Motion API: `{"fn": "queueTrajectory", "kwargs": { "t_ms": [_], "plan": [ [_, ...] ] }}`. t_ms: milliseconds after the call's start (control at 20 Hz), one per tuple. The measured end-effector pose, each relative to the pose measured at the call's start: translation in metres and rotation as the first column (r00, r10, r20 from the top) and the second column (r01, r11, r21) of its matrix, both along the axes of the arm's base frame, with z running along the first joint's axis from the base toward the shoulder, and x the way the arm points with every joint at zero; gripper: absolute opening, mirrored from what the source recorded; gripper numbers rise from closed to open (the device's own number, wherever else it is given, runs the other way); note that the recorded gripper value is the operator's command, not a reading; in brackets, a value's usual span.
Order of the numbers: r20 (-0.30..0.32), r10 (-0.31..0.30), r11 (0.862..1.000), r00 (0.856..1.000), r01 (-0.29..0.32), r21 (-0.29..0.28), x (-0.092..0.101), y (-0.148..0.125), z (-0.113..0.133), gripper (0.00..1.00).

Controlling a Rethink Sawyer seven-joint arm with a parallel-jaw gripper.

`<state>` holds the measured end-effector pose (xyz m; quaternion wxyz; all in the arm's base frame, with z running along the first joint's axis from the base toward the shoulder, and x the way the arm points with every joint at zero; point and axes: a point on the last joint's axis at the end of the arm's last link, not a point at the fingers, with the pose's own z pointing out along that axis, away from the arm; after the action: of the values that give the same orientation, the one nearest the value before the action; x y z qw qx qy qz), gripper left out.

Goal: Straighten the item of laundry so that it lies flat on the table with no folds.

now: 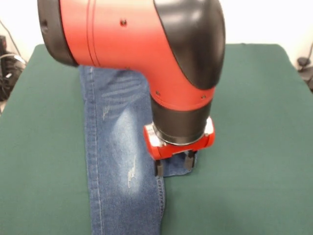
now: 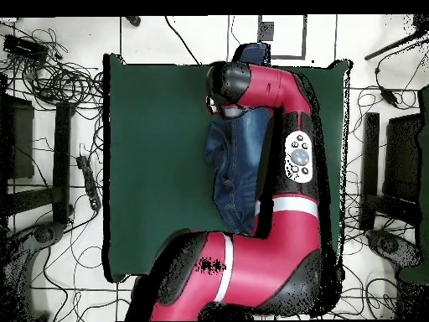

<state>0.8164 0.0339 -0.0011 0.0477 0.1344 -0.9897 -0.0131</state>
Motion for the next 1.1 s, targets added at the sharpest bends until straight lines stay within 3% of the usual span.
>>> {"fn": "queueTrajectory", "kwargs": {
  "t_ms": [200, 450, 750, 1100],
  "plan": [
    [-0.053, -0.01, 1.0, 0.999, 0.011, 0.019, -0.007, 0.015, -0.005, 1.0],
    [-0.063, -0.025, 0.999, 0.998, 0.026, 0.021, -0.01, 0.025, 0.011, 1.0],
    [-0.049, -0.038, 0.999, 0.998, 0.039, 0.009, -0.01, 0.019, 0.055, 1.0],
    [-0.02, -0.052, 0.998, 0.998, 0.052, -0.035, -0.006, 0.002, 0.086, 1.0]
  ]
}}
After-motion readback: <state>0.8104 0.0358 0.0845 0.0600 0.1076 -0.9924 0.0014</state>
